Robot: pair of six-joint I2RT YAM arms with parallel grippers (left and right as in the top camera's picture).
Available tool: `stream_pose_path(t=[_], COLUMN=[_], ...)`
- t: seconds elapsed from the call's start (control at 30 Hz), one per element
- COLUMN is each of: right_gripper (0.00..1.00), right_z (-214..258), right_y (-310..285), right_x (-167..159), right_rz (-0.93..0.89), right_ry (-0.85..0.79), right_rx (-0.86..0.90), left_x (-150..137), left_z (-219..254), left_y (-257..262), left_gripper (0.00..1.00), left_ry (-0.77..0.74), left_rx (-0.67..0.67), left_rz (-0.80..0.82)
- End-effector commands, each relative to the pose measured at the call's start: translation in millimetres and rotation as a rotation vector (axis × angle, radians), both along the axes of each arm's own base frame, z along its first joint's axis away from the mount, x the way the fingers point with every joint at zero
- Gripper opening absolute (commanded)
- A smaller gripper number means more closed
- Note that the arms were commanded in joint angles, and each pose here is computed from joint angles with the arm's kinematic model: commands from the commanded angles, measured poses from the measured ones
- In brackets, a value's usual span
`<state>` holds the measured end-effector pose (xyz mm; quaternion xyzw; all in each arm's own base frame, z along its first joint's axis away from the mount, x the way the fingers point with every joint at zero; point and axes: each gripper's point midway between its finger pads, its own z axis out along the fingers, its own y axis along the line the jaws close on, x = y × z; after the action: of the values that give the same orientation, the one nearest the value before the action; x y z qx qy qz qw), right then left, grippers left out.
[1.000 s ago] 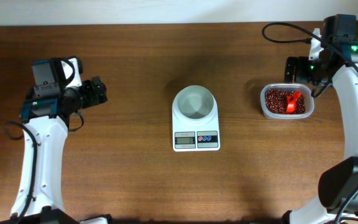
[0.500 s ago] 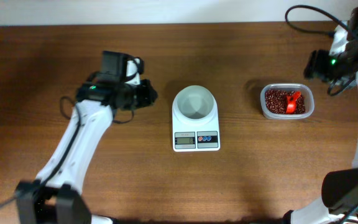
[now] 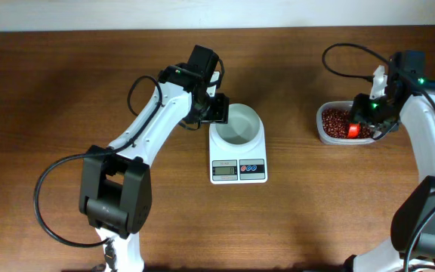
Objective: Scoop item into bowl and weigh 50g on scale
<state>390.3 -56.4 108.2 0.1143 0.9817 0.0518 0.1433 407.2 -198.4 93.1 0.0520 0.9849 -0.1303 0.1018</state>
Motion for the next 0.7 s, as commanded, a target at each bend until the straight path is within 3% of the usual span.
stream_pose_path(t=[0.0, 0.03, 0.13, 0.2, 0.23, 0.33, 0.43, 0.5, 0.53, 0.67], right_gripper=[0.31, 0.29, 0.08, 0.05, 0.06, 0.05, 0.04, 0.04, 0.04, 0.04], right_z=[-5.4, -5.2, -8.8, -11.1, -11.7, -12.4, -12.7, -13.2, -13.6, -15.3], right_y=[8.0, 6.7, 10.2, 9.5, 9.8, 9.9, 9.5, 8.9, 3.9, 2.8], right_x=[2.2, 6.4, 7.4, 7.6, 7.1, 5.3, 4.8, 3.3, 2.5, -3.2], right_rz=[0.017, 0.026, 0.068, 0.066, 0.066, 0.067, 0.077, 0.075, 0.068, 0.065], right_ry=[-0.016, -0.03, -0.026, -0.021, -0.018, -0.011, -0.009, -0.002, 0.004, 0.029], right_rx=[-0.004, -0.03, -0.044, -0.047, -0.045, -0.045, -0.05, -0.054, -0.081, -0.088], left_x=[4.0, 4.0, 4.4, 4.3, 4.1, 3.5, 3.3, -2.5, -3.1, 16.0], left_z=[-2.4, -2.4, -2.5, -3.3, -5.0, -12.6, -13.8, -15.3, -15.2, 32.5], left_y=[0.3, 0.4, 1.5, 1.6, 1.6, 1.8, 1.6, 3.8, 4.0, 4.4], left_gripper=[0.68, 0.68, 0.68, 0.65, 0.57, 0.46, 0.44, 0.43, 0.54, 0.61], left_ry=[-0.008, -0.008, -0.007, -0.005, -0.001, 0.016, 0.018, 0.042, 0.045, 0.006], left_rx=[0.01, 0.011, 0.01, 0.012, 0.013, 0.019, 0.021, 0.03, 0.031, -0.092], left_rz=[-0.005, -0.004, -0.002, -0.002, -0.002, -0.002, -0.003, -0.003, -0.004, 0.02])
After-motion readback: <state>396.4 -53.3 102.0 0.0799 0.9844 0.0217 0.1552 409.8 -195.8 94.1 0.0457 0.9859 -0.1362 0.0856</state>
